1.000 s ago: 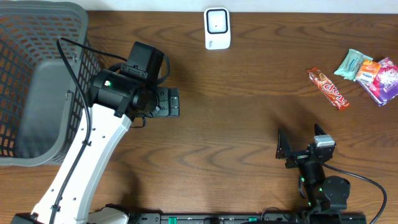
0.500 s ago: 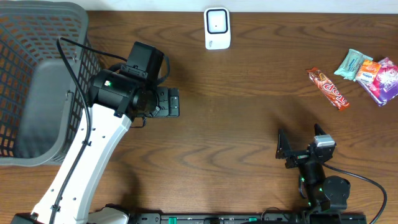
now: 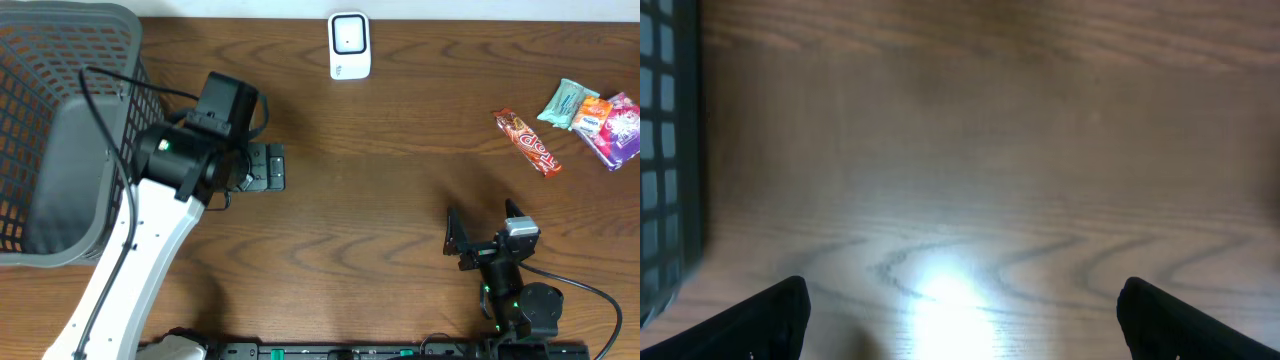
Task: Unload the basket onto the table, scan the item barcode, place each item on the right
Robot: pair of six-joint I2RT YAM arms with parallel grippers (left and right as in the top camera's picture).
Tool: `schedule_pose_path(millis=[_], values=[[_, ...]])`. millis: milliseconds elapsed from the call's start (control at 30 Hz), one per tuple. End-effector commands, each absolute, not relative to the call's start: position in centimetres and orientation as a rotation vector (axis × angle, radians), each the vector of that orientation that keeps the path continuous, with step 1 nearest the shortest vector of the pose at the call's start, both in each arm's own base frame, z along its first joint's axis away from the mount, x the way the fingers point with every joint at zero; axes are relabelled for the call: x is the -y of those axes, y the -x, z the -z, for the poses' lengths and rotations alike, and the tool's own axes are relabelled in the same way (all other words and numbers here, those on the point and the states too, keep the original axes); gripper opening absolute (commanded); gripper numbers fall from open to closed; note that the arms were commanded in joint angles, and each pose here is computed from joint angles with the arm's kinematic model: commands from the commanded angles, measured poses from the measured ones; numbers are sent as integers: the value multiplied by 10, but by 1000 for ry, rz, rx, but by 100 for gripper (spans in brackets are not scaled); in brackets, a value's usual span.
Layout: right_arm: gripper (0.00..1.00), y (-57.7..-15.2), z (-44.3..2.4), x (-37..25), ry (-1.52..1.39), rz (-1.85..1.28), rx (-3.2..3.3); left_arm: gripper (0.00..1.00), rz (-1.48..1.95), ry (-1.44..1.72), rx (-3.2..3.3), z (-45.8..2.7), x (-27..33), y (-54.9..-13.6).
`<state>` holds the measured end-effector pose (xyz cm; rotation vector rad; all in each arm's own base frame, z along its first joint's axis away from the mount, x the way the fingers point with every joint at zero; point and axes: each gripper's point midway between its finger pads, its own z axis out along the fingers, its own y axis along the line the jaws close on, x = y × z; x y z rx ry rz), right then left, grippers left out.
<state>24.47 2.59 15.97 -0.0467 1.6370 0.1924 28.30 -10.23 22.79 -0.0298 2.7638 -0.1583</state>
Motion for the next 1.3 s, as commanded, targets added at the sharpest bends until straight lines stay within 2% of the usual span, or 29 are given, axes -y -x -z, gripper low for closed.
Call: schedule_pose_path(millis=[0, 233, 633, 900, 1067, 1267], values=[[99, -245, -159, -22, 25, -185, -1637, 98, 132, -26, -2728, -220, 97, -279], [99, -245, -159, -22, 25, -185, -1637, 98, 185, -62, -2589, -190, 96, -281], [99, -245, -159, -22, 25, -185, -1637, 98, 224, 153, -2414, -146, 46, -271], [99, -245, -159, -22, 25, -185, -1637, 98, 214, 227, -2210, -146, 22, -273], [99, -245, -159, -22, 25, -185, -1637, 98, 239, 77, -2057, -148, 29, -275], [99, -245, -159, -22, 25, -185, -1637, 98, 236, 67, -1879, -156, 25, -274]])
